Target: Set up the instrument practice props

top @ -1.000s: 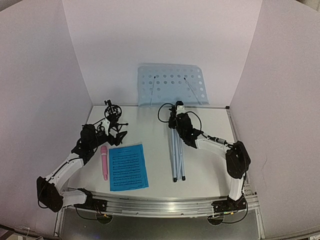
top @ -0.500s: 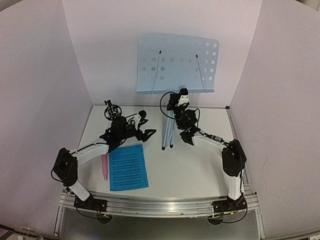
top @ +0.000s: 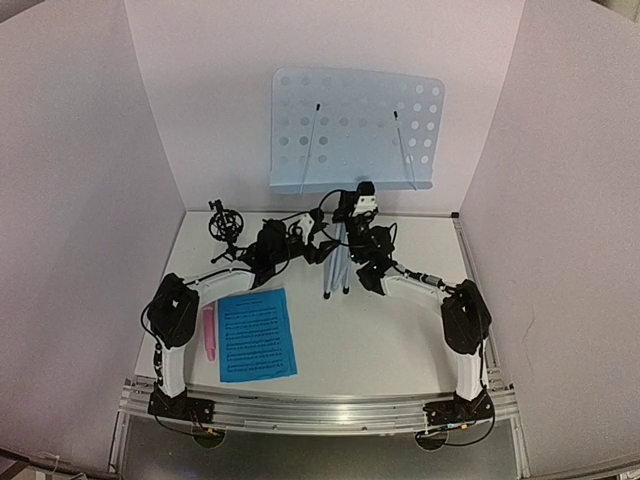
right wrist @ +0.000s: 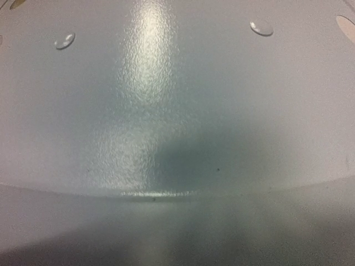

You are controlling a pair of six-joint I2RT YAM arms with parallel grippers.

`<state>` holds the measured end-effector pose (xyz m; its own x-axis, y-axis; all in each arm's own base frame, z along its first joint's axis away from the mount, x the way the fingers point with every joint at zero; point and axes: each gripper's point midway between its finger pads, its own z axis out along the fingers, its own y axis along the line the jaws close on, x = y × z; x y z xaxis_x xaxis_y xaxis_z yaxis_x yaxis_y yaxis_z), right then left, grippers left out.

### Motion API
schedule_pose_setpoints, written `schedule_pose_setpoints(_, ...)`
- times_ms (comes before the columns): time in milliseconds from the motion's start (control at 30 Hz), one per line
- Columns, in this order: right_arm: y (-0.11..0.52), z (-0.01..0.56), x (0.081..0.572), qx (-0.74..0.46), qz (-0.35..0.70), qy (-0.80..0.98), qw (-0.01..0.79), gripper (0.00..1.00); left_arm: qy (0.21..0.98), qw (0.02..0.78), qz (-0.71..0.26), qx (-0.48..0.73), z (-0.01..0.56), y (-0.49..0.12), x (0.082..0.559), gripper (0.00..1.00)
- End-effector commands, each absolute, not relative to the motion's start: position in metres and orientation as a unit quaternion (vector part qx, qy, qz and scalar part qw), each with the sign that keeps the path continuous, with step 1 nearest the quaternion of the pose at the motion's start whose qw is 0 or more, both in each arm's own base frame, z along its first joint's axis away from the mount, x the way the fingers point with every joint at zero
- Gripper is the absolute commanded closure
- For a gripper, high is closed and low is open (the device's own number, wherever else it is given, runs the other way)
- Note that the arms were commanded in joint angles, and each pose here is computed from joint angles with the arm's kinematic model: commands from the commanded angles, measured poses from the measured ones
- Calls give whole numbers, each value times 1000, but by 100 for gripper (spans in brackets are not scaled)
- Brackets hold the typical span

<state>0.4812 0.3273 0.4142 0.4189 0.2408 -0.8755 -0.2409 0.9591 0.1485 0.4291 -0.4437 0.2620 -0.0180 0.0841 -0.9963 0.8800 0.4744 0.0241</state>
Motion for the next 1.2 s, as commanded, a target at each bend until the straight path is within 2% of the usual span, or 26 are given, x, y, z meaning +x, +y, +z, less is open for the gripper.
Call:
schedule_pose_setpoints(0, 282, 528, 419, 76, 208, 362, 906, 100, 590, 604, -360, 397, 287, -465, 420, 41)
schedule_pose_setpoints(100, 284, 525, 421, 75, 207, 364, 905, 100, 594, 598, -362, 398, 285, -468, 420, 52)
schedule_pose_setpoints(267, 289, 512, 425, 60, 193, 379, 903, 100, 612, 593, -348, 391, 279, -465, 424, 89)
schedule_pose_setpoints(333, 289, 504, 427, 48, 169, 390, 904, 100, 616, 591, -343, 392, 279, -462, 423, 100)
schedule_pose_setpoints(500, 310, 470, 435, -49, 111, 448, 886, 100, 627, 581, -338, 394, 272, -453, 425, 100)
schedule_pose_setpoints(733, 322, 408, 431, -119, 131, 534, 827, 100, 610, 589, -351, 397, 259, -454, 423, 100)
schedule_pose_setpoints(900, 336, 388, 429, -165, 126, 560, 802, 99, 605, 591, -356, 397, 247, -453, 419, 100)
schedule_pose_setpoints(1033, 338, 376, 424, -171, 139, 575, 787, 83, 589, 591, -357, 421, 241, -449, 405, 100)
schedule_pose_setpoints(1167, 341, 366, 418, -189, 151, 592, 769, 62, 574, 594, -351, 441, 240, -448, 398, 100)
